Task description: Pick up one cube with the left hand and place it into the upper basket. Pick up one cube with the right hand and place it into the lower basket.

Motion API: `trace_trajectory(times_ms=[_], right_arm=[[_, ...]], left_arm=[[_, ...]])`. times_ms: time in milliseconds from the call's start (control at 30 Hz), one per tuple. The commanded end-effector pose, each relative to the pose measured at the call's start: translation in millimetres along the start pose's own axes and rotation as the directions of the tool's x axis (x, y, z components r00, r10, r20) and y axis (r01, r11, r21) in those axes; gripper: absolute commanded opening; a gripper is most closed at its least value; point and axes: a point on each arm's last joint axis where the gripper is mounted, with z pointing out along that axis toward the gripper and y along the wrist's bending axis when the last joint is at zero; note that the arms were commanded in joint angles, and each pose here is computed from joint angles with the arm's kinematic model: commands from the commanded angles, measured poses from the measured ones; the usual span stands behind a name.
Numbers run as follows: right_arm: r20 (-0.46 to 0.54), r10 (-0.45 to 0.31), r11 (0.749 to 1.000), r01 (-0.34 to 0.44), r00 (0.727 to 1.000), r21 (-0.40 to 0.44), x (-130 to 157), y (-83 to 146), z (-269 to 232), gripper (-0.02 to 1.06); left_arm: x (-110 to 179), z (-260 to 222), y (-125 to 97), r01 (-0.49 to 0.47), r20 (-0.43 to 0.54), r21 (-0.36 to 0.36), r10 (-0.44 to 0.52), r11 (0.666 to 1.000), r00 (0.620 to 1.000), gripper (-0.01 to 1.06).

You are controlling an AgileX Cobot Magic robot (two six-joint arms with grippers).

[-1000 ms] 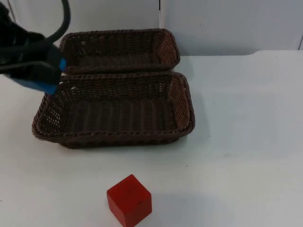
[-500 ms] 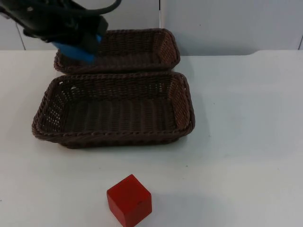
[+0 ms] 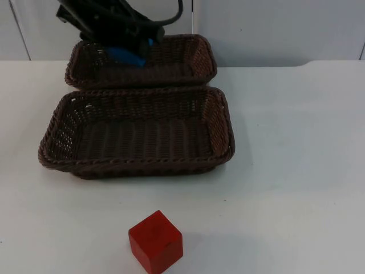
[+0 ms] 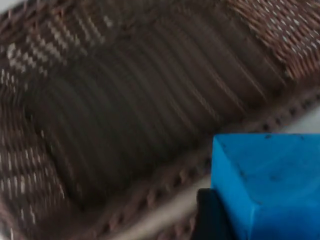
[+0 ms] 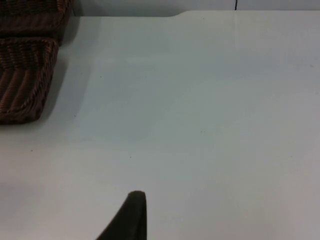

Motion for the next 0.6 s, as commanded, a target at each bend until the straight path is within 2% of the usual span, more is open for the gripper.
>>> trace_trajectory(times_ms=[0,100,133,267,433,567], right_arm=[[0.007,-0.005,1.000,0.005,1.000,0.012,0.1,-0.6,0.1,1.05],[0.007,-0.005,1.000,0.005,1.000,0.012,0.1,-0.6,0.1,1.05],[0.007,-0.005,1.000,0.005,1.000,0.012,0.1,-0.6,0.1,1.05],[0.007,-0.005,1.000,0.005,1.000,0.012,0.1,-0.6,0.1,1.05],[0.007,-0.005,1.000,0.005,1.000,0.012,0.1,-0.6,0.1,1.05],[0.007,-0.005,1.000,0.005,1.000,0.012,0.1,-0.6,0.1,1.05]], left_arm=[[-9.7,12.0,7.2,-0.007,0.040,-0.019,0.008,1.000,0.999,0.00],[-16.9,30.4,25.3,0.053,0.060,-0.030,-0.051,0.998,0.997,0.00],[-16.9,30.4,25.3,0.053,0.060,-0.030,-0.051,0.998,0.997,0.00],[-25.5,50.0,52.5,0.159,0.089,-0.022,-0.156,0.987,0.984,0.00],[-25.1,76.5,71.6,0.186,0.107,-0.036,-0.182,0.982,0.977,0.00],[-24.1,91.5,75.6,0.186,0.116,-0.039,-0.181,0.982,0.977,0.00]])
